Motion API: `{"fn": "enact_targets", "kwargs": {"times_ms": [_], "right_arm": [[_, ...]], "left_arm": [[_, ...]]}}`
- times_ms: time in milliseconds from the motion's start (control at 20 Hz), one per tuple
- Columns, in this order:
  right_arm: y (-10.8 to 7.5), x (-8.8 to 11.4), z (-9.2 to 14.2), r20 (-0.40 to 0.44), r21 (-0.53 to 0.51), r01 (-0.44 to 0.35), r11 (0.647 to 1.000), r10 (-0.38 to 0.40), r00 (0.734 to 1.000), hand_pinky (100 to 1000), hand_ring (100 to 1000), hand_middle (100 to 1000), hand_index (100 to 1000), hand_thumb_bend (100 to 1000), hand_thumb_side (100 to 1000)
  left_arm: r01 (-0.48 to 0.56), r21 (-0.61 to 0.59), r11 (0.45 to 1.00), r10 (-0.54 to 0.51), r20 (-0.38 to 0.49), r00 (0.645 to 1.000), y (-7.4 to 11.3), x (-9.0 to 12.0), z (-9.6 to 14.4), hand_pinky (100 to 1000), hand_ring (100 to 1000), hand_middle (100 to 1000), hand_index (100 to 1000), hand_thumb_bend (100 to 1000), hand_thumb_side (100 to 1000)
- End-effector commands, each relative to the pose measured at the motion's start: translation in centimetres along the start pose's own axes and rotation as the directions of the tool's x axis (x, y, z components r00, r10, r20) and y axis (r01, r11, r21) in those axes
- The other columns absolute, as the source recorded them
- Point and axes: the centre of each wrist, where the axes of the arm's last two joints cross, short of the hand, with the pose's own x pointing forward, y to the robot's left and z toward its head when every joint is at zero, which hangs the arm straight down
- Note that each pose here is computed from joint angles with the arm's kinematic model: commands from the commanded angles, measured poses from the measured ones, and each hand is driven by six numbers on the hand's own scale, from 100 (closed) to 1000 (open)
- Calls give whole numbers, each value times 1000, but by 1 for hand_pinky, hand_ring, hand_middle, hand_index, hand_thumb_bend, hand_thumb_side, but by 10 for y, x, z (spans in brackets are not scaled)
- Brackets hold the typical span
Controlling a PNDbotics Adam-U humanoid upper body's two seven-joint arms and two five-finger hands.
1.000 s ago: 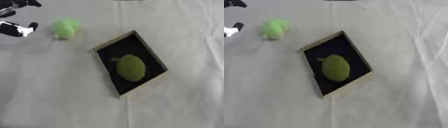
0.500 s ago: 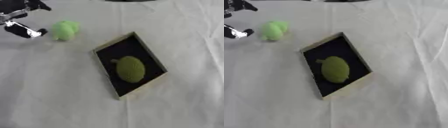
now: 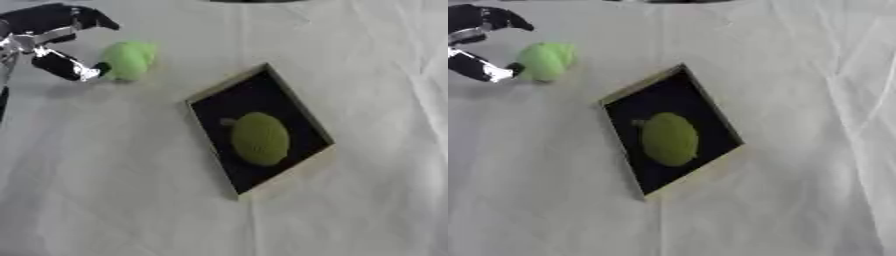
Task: Pick up objects on the table and place them in the box.
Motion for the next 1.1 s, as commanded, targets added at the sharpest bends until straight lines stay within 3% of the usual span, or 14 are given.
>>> {"fn": "enact_targets", "kwargs": {"times_ms": [50, 200, 500, 700, 750, 800, 850, 1100], "right_arm": [[-4, 8, -6, 30, 11, -14, 1000, 14, 999, 894, 855, 631, 767, 100, 530], [-4, 9, -7, 33, 9, -10, 1000, 9, 999, 894, 854, 631, 767, 100, 530], [-4, 9, -7, 34, 2, -4, 1000, 4, 999, 893, 854, 629, 766, 100, 529], [-4, 9, -7, 33, 0, -1, 1000, 1, 999, 894, 854, 628, 766, 100, 529], [-4, 9, -7, 32, 0, -1, 1000, 1, 999, 894, 854, 629, 766, 100, 529], [-4, 9, -7, 32, -1, 0, 1000, 0, 999, 894, 854, 629, 766, 100, 529], [-4, 9, -7, 31, -1, 0, 1000, 0, 1000, 894, 854, 628, 766, 100, 529], [-4, 8, -6, 27, -3, 1, 1000, -1, 1000, 894, 855, 629, 766, 100, 529]], "left_arm": [[41, -57, 998, -40, 14, 999, 12, -2, -2, 938, 916, 851, 947, 281, 494], [33, -80, 996, -33, 2, 999, 7, 0, -8, 940, 919, 856, 951, 275, 510], [44, -154, 987, -51, -37, 998, -2, 2, -15, 942, 926, 866, 957, 345, 525], [48, -177, 983, -57, -46, 997, -7, 3, -18, 936, 919, 856, 947, 323, 411], [46, -176, 983, -55, -49, 997, -8, 4, -19, 929, 910, 840, 935, 297, 318], [43, -172, 984, -53, -54, 997, -9, 4, -19, 927, 909, 837, 934, 294, 304], [38, -163, 986, -49, -61, 997, -9, 4, -19, 917, 896, 818, 923, 279, 227], [4, -83, 997, -12, -91, 996, -5, 6, -20, 899, 868, 786, 907, 129, 238]]}}
